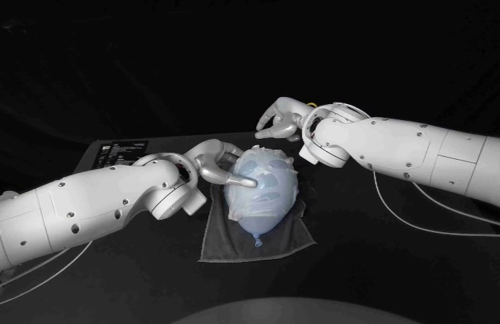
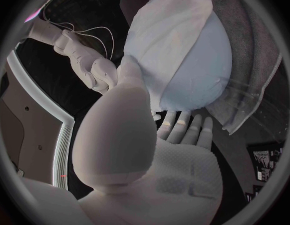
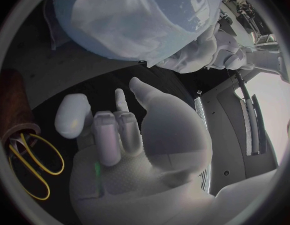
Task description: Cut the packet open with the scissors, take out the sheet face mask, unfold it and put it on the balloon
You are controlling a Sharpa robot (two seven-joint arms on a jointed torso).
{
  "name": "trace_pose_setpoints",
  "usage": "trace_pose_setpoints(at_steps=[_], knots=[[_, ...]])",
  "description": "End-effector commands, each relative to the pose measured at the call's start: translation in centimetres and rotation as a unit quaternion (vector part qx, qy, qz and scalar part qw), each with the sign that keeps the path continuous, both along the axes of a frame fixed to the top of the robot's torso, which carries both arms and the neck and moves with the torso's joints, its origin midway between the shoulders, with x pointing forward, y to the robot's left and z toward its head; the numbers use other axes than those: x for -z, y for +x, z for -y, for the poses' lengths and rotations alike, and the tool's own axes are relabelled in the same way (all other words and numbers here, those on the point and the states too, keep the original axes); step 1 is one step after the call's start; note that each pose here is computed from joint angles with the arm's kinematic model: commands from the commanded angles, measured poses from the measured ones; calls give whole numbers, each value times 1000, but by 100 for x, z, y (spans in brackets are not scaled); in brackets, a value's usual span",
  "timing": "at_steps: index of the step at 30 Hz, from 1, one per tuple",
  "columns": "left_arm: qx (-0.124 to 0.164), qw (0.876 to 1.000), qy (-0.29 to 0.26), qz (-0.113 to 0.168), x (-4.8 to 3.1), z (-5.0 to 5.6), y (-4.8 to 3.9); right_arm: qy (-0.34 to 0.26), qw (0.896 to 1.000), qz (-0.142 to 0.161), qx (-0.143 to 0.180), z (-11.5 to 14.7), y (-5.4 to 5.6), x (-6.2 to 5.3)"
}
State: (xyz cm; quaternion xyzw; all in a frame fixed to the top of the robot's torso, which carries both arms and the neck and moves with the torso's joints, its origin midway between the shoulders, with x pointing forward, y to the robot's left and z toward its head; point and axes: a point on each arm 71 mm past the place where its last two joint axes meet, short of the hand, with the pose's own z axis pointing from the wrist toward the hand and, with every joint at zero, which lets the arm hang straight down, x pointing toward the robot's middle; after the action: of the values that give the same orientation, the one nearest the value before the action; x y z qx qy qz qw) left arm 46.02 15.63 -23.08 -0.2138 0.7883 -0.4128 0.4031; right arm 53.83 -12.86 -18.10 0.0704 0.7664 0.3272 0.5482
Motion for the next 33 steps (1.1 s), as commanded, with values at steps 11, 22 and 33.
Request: trace_pose_setpoints(at_steps=[11, 22, 33], knots=[[12, 1000, 3, -17, 58, 0, -33, 92, 995, 19, 28, 565, -252, -109], [7, 1000, 4, -17, 68, -48, -22, 122, 991, -6, 62, 814, -504, 140], [8, 1000, 3, -18, 66, -59, -34, 134, 985, -20, 103, 745, -560, 426]])
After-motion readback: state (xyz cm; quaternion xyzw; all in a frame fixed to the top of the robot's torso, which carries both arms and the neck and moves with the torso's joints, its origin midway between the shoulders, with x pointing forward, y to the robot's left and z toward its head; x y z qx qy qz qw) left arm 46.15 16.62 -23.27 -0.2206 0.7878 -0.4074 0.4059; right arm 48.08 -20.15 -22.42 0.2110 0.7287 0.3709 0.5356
